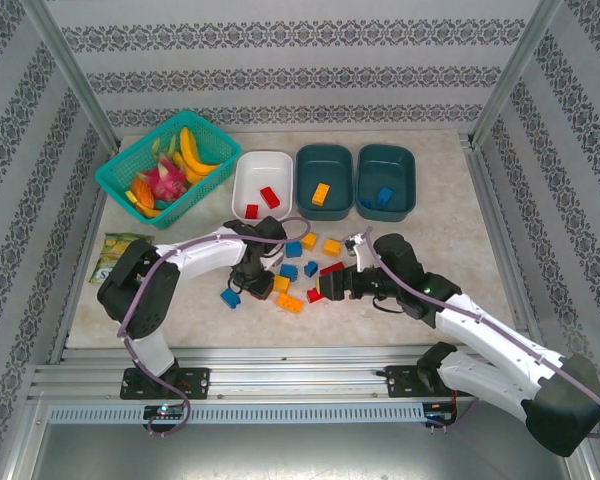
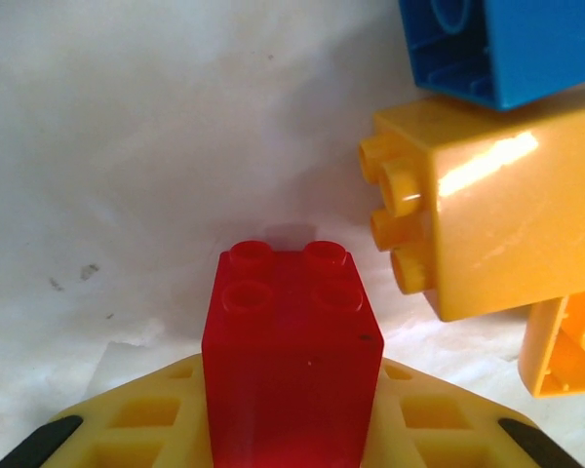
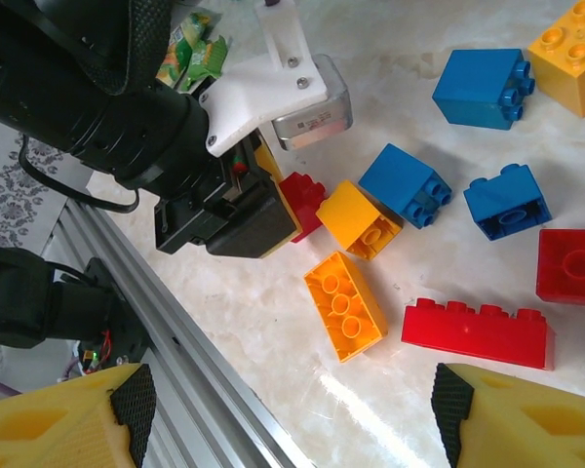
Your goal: Sort the legos into containers by color
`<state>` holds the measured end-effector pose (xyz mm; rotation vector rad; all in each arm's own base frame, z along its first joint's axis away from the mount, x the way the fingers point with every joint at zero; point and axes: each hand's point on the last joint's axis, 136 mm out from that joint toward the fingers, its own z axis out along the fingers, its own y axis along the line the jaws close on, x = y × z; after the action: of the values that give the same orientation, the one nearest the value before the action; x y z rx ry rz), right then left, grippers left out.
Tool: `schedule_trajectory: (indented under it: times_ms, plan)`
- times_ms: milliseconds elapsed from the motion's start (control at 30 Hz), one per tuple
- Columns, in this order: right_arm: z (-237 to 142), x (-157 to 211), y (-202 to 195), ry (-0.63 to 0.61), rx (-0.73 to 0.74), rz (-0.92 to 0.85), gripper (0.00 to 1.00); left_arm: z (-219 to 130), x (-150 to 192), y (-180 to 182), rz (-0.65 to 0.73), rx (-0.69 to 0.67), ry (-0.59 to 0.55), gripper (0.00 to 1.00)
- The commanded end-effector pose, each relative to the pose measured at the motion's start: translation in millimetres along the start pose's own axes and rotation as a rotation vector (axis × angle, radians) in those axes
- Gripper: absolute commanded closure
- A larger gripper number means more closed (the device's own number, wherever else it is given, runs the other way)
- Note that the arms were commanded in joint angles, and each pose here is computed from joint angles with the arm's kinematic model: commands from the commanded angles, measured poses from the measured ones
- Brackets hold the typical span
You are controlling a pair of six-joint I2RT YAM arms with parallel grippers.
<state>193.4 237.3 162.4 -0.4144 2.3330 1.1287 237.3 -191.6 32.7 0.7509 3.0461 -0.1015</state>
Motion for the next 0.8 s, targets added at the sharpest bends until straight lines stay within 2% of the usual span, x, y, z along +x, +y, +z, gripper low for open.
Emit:
schedule_trajectory:
  times_ms: [0,133,300,533,767]
  plan:
    - [-11,-29,12,-0.075,0.017,-0.032,0.24,-41,-9,14,-0.063,-0.072,-0.102,0.75]
    - [-24,-68,19,-0.187,0.061,-0.048,0.24,-101,-33,34,-0.232,-0.011,-0.252,0.73]
    - [-28,-118,20,-0.325,0.11,-0.021,0.24,-135,-89,56,-0.337,0.077,-0.325,0.73]
    - [-9,-155,9,-0.304,0.159,0.02,0.24,-123,-160,97,-0.445,0.033,-0.308,0.73]
    - [-1,-154,-10,-0.284,0.194,0.068,0.25,-85,-190,103,-0.473,0.049,-0.243,0.73]
